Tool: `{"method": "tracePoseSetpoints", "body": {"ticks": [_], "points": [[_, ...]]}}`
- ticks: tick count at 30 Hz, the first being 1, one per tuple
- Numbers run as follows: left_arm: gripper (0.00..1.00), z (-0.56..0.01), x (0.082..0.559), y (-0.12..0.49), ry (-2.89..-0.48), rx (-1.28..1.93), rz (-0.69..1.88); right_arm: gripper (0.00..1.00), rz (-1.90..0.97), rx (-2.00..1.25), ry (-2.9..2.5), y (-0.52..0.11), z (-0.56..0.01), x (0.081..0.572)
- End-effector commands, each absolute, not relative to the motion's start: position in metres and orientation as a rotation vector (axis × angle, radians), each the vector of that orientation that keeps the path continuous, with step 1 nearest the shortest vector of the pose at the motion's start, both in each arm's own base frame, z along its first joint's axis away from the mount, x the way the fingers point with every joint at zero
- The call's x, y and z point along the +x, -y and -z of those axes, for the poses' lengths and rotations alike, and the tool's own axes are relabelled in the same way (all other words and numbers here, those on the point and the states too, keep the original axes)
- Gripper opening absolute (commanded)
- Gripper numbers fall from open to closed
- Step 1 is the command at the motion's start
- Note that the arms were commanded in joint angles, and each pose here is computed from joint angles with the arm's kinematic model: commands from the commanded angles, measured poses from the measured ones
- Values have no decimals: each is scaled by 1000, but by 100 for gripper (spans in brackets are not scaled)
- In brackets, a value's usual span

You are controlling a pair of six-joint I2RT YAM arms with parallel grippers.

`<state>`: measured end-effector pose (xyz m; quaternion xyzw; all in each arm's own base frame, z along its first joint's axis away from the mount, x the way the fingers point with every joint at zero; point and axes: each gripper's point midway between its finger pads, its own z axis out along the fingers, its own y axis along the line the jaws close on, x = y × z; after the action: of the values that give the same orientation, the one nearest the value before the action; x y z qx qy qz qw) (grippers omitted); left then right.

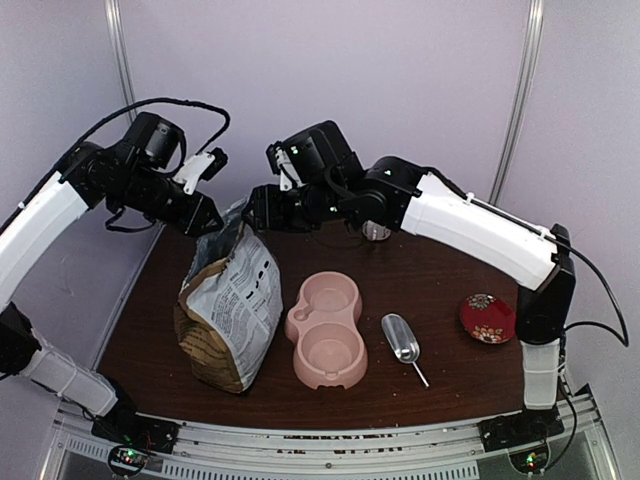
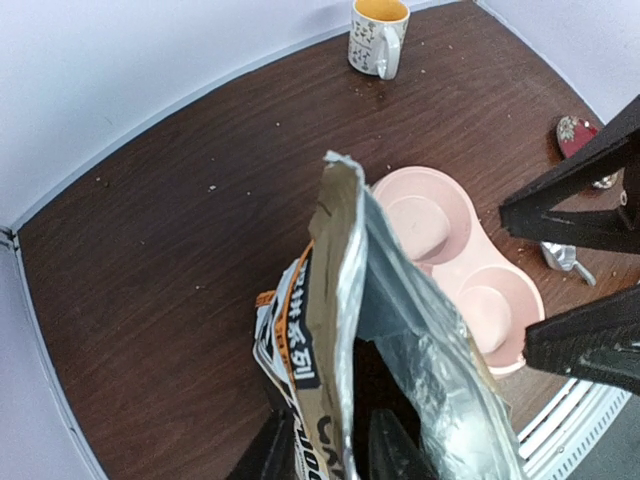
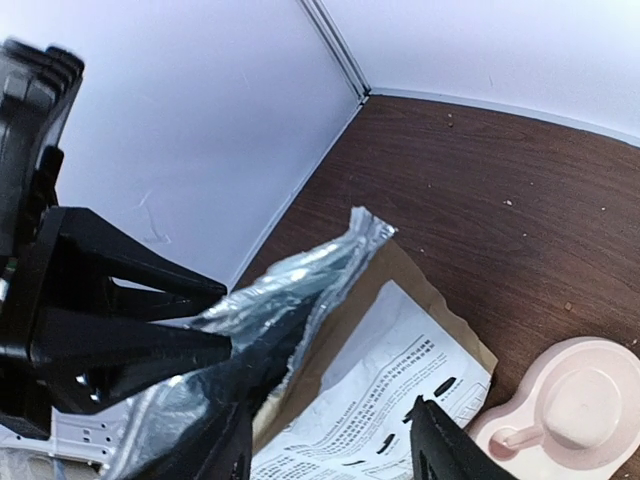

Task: Serve the pet food
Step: Open the pet food bag at the center of the board.

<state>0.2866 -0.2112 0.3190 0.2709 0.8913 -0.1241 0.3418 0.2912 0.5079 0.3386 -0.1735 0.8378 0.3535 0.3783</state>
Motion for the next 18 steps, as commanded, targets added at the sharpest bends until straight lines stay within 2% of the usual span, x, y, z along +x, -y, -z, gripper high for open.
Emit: {"method": "tracePoseSetpoints", "body": {"ticks": [1,5,14,18], "points": [[35,-332,277,196,-2269,682,296,57,-1011,-431,-2098,-525,-358,281],[42,-330,267,186,-2278,668,281,61,-1054,-429,-2104,-537,-354,274],[43,-322,246,180,-2297,664,338,61,-1046,-463,-2160,-550,-329,265],[43,-324,240,179,-2292,661,363,54,-1042,-473,-2167,-551,-325,262]]}}
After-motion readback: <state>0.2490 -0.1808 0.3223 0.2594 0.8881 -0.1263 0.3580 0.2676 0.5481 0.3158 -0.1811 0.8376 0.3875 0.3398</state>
